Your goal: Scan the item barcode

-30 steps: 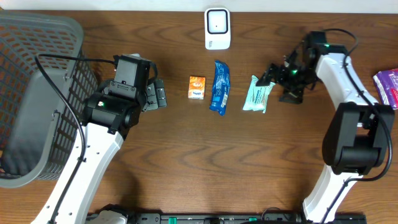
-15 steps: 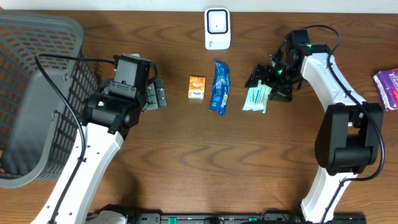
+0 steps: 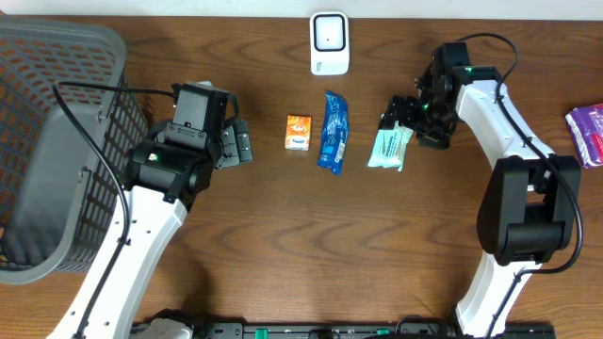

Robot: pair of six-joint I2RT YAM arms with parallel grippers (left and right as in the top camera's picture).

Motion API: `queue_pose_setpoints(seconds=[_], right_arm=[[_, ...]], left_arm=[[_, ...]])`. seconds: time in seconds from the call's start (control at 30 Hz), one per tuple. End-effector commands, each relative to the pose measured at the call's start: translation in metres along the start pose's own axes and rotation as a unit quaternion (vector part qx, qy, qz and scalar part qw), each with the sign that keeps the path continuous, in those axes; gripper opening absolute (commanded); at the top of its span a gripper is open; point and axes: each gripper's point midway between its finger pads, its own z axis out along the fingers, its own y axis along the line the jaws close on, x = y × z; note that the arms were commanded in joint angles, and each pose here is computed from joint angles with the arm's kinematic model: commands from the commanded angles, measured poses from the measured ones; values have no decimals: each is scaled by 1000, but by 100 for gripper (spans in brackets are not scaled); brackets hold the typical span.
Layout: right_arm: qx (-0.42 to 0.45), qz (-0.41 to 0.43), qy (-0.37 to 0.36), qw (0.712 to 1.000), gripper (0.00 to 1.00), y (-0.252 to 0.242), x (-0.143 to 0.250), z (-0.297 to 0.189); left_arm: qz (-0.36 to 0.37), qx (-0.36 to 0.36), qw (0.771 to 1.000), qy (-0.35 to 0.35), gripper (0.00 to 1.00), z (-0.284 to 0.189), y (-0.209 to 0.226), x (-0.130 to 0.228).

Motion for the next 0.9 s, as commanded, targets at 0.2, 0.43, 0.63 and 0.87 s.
queue_pose_setpoints(seconds=[0.2, 0.43, 0.63, 0.87], right_arm=[[1, 5, -21, 1000, 99, 1, -7, -2], [6, -18, -23, 1000, 99, -6, -9, -3], [6, -8, -26, 1000, 99, -13, -13, -5], [9, 24, -16, 1000, 91, -23, -4, 13]], left_arm=[[9, -3, 1000, -1, 98, 0, 1, -1], [9, -3, 1000, -1, 98, 0, 1, -1], [9, -3, 1000, -1, 98, 0, 1, -1], [9, -3, 1000, -1, 98, 0, 1, -1]])
